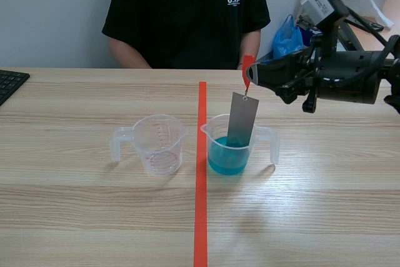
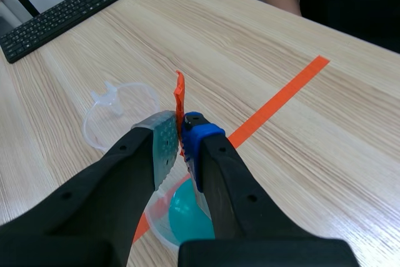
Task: Do the redox reaction experiment.
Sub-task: 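Lower the plate into the blue solution, then hold the plate still in the solution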
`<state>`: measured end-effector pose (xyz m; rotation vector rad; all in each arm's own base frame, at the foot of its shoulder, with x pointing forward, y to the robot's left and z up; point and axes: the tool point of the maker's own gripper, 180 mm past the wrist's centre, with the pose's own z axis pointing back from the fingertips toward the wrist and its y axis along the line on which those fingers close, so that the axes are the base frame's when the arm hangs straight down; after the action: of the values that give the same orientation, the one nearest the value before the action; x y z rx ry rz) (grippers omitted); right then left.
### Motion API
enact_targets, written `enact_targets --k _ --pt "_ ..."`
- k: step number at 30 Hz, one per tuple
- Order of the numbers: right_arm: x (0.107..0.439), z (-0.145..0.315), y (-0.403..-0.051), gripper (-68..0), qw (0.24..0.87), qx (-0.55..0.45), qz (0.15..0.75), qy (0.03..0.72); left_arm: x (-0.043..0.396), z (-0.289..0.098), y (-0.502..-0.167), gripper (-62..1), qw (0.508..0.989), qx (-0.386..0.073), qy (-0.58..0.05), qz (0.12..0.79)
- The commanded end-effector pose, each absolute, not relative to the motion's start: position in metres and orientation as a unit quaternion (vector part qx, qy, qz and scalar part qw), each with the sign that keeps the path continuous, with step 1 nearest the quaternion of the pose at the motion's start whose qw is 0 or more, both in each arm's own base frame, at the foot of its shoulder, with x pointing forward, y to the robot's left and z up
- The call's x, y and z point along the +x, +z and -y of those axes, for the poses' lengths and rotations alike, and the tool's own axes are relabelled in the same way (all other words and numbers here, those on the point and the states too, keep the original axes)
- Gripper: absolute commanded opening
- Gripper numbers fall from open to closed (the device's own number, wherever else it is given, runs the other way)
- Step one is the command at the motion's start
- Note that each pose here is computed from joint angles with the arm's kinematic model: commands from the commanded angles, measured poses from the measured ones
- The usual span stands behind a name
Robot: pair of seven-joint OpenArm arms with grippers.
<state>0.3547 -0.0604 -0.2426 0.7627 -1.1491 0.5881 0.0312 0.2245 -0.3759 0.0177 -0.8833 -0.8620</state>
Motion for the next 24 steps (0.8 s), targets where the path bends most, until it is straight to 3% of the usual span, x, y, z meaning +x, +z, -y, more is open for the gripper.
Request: enact_targets --k 1,24 --pt "0.358 0.055 -0.229 -65.8 0.714 0.353 0.538 0.275 0.036 -0.225 -0.372 -58.2 0.81 0.011 -0.406 0.423" --pt "0.357 0.052 -0.239 -65.8 0.72 0.344 0.531 0.285 0.036 -0.225 -0.372 -58.2 0.81 0.011 -0.406 0.423"
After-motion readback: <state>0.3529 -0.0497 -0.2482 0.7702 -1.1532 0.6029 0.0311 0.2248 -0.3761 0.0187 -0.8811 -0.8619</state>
